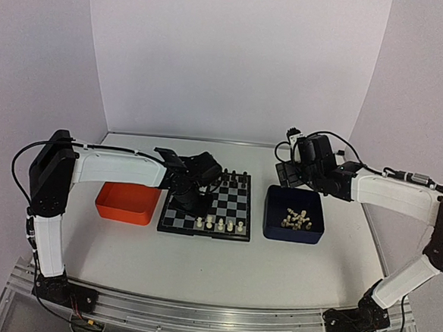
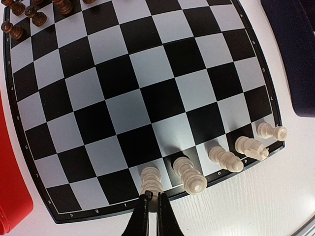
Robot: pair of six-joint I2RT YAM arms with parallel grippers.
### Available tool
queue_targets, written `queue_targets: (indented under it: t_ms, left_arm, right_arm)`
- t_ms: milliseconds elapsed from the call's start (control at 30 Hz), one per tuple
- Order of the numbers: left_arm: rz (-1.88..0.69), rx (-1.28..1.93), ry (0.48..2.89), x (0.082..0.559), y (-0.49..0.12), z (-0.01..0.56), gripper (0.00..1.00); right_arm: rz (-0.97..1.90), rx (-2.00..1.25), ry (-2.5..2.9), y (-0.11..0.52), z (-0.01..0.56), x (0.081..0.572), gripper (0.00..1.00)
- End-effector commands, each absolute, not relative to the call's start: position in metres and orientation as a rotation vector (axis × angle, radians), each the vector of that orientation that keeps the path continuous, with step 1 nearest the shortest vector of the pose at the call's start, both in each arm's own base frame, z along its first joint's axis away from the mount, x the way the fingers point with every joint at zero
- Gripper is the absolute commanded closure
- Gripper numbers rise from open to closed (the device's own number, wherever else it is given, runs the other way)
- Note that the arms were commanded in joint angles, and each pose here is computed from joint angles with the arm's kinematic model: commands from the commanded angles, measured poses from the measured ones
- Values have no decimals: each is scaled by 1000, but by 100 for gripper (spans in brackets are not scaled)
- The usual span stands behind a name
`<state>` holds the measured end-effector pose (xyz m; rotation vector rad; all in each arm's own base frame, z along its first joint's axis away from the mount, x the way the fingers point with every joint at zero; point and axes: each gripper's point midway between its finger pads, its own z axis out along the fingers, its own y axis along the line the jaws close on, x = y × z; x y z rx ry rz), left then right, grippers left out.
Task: Set up the chess pieces on the board
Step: Place the chess piece on the chessboard.
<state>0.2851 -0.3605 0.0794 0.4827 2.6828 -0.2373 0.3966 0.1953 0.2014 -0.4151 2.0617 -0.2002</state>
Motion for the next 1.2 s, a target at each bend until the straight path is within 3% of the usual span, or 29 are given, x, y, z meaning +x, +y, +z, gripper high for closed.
queue_targets:
  t_ms: [0,467,867,1000,1167]
  left_arm:
    - [-225,496,2666,289,-365,87,100]
    - [-247,511,2646,291,-369,95,79]
    - [-273,422,2559,299,-363,138,74]
    - [-299,363,2472,308,-360,175,58]
    - [-372,329,2315,319,-361,228,19]
  right_arm:
    - [-200,-372,2016,188,221,397,3]
    - [-192,-362,2011,186,223,393,3]
    - [-162,-366,2013,189,223,391,3]
    - [-160,-366,2004,188,227,391,3]
    - [-151,-378,2000,189,230,391,3]
